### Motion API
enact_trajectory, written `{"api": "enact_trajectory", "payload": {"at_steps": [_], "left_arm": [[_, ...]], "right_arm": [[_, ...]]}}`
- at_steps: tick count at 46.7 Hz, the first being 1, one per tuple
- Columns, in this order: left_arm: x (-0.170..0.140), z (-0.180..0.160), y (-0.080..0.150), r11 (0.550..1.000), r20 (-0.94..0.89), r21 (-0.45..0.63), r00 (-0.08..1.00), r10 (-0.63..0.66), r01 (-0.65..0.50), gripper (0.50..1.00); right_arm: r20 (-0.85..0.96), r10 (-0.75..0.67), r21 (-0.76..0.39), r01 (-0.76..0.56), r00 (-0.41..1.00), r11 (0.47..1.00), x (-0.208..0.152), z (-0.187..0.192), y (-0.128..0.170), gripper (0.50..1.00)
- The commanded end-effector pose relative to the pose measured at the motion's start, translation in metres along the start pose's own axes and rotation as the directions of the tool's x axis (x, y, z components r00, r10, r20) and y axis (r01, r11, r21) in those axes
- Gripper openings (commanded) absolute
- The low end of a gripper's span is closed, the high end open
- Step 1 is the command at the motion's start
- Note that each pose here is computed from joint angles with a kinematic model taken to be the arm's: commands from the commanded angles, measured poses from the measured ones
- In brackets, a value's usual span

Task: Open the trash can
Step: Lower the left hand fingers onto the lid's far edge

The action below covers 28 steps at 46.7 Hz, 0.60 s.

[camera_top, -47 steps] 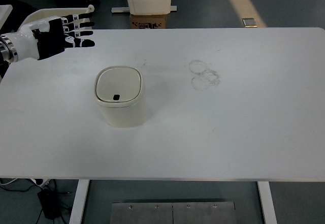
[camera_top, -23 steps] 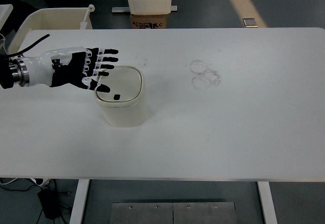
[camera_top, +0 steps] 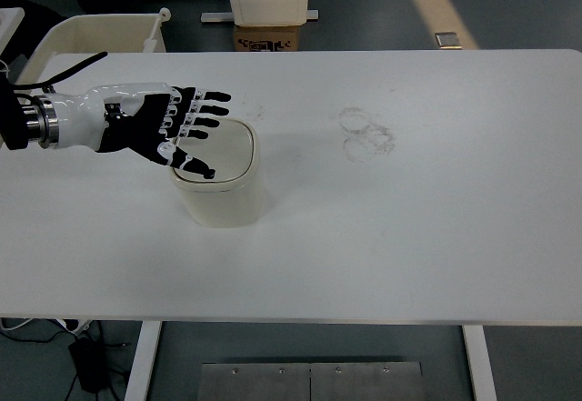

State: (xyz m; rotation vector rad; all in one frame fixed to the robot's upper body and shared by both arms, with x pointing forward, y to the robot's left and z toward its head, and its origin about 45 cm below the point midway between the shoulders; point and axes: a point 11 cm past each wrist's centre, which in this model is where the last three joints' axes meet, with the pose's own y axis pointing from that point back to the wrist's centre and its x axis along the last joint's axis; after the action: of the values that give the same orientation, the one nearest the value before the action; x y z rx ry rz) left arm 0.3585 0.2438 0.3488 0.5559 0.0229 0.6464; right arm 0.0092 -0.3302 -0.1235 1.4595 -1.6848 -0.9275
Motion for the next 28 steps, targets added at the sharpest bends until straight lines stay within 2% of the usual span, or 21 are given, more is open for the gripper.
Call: {"api": "enact_trajectory", "payload": {"at_steps": [1,10,18,28], "left_arm": [[0.0,0.006,0.001,1.0,0.027,0.009,1.0,-0.009,0.009,1.0],[-0.006,0.007,-0.002,0.998,0.06,0.044,0.997,-0.04,0.037,1.0],[-0.01,-0.008,-0.003,0.994,0.07,0.096,0.996,-0.055,0.048,1.0],[-0.011,-0.013,-0.005,0.993,0.07,0.105,0.996,-0.062,0.054,1.0]], "right_arm": [[-0.001,0.001,0.0,-0.001,1.0,1.0,0.0,0.0,0.0,0.991],[0.0,0.0,0.0,0.0,1.0,1.0,0.0,0.0,0.0,0.991],[0.0,0.0,0.0,0.0,1.0,1.0,0.0,0.0,0.0,0.991],[0.0,0.0,0.0,0.0,1.0,1.0,0.0,0.0,0.0,0.991]]}}
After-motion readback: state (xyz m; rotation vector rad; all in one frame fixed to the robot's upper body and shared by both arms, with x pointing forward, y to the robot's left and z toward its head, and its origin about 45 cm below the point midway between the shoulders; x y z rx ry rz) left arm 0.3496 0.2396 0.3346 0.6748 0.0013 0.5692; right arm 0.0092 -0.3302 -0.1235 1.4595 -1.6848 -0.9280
